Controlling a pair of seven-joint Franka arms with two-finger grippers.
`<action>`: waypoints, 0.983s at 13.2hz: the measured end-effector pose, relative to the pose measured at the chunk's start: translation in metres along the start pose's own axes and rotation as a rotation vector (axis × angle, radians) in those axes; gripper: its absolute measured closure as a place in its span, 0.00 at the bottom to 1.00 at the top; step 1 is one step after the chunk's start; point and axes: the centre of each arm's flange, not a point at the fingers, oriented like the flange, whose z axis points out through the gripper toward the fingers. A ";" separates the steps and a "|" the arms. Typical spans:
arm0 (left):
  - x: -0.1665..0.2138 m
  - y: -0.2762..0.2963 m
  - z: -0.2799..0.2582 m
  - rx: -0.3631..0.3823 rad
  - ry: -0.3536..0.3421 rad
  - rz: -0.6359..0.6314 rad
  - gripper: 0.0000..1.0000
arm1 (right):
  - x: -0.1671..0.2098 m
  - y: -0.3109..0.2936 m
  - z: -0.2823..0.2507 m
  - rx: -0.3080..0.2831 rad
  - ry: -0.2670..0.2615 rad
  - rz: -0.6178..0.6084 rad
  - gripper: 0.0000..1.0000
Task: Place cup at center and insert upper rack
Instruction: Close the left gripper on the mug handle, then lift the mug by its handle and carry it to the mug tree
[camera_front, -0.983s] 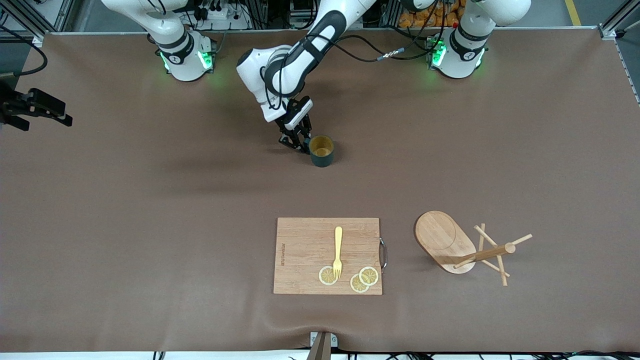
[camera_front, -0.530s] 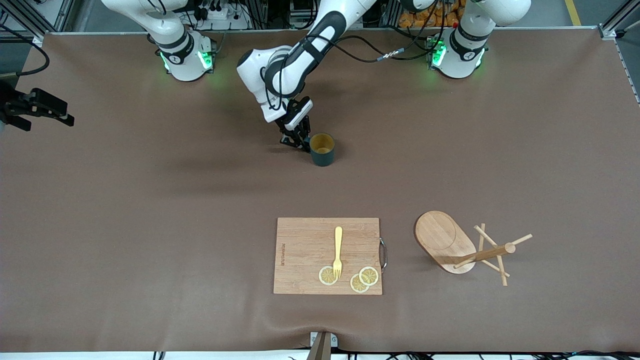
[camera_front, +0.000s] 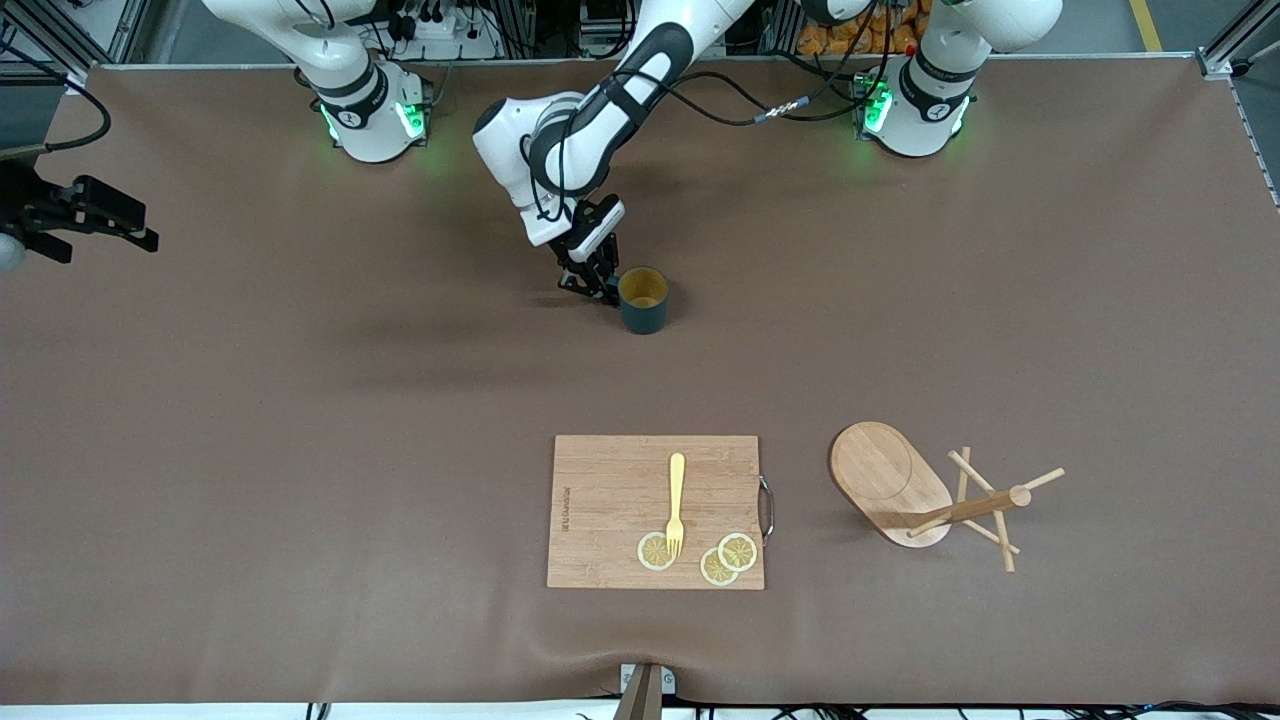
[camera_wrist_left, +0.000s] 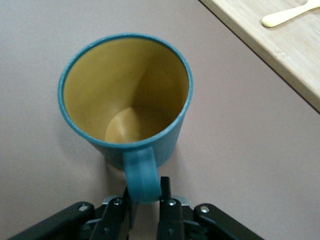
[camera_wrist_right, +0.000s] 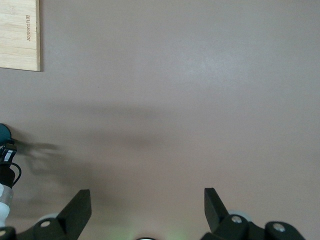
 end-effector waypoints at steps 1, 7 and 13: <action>0.003 0.004 -0.003 -0.001 -0.009 -0.009 0.79 | 0.000 0.000 0.000 0.000 0.000 0.000 0.00; 0.087 0.055 -0.067 0.011 -0.172 -0.092 0.79 | -0.002 0.012 -0.001 -0.003 0.002 0.021 0.00; 0.261 0.111 -0.137 0.004 -0.423 -0.168 0.79 | -0.004 0.025 -0.003 -0.080 -0.002 0.037 0.00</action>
